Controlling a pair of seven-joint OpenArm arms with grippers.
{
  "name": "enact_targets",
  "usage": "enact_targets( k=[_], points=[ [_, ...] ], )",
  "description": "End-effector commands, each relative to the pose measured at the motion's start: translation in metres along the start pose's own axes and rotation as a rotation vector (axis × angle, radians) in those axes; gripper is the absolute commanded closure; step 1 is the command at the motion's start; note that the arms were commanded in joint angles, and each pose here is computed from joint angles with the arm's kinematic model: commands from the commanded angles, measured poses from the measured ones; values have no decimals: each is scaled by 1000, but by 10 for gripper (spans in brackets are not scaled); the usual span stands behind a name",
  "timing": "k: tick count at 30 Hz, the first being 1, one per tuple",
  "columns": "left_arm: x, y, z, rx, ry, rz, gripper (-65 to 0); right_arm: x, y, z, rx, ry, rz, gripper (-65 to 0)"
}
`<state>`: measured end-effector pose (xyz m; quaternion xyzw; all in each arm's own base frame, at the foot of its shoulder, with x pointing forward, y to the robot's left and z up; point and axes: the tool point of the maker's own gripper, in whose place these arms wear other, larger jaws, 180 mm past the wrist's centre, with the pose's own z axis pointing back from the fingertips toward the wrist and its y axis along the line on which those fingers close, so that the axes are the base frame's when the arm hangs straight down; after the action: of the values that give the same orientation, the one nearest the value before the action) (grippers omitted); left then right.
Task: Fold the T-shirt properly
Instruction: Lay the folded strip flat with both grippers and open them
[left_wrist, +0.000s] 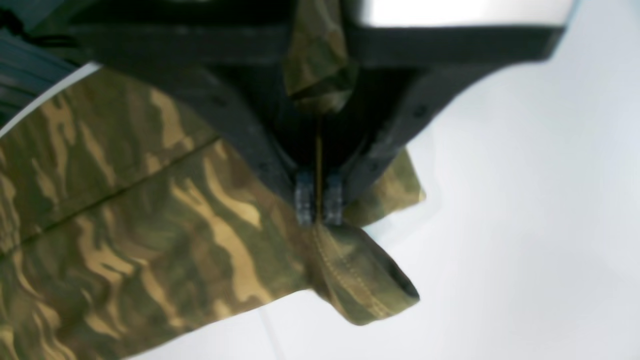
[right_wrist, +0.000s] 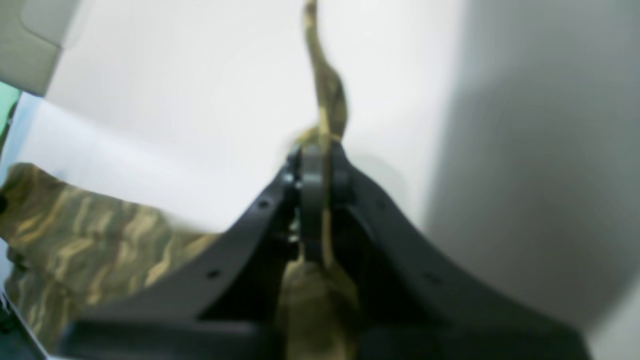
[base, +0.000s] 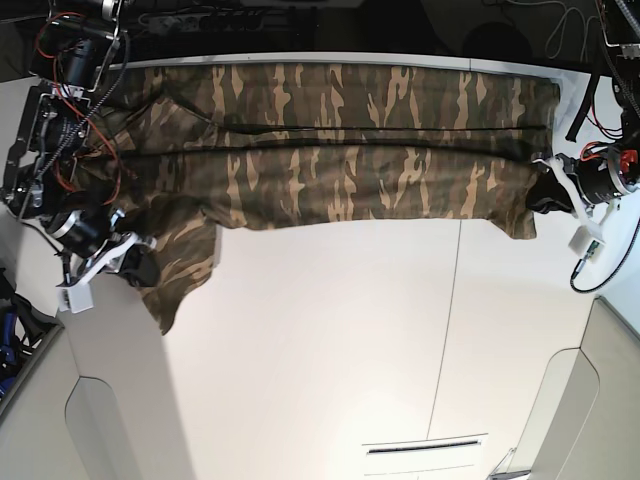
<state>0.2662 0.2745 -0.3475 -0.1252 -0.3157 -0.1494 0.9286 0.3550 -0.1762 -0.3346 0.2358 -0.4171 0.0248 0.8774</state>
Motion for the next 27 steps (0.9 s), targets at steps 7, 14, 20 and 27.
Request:
enact_targets(
  k=[7, 14, 20, 27],
  points=[
    [11, -9, 22, 21, -37, -80, 0, 22, -11, 56, 7, -96, 9, 0],
    [-3, -4, 41, 66, -14, -79, 0, -4, -16, 108, -30, -105, -15, 0],
    [-17, -9, 42, 54, 23, -72, 0, -38, -16, 131, -73, -39, -20, 0],
    [-39, -13, 42, 43, 83, -57, 0, -88, -20, 137, -130, 66, -80, 0]
  ],
)
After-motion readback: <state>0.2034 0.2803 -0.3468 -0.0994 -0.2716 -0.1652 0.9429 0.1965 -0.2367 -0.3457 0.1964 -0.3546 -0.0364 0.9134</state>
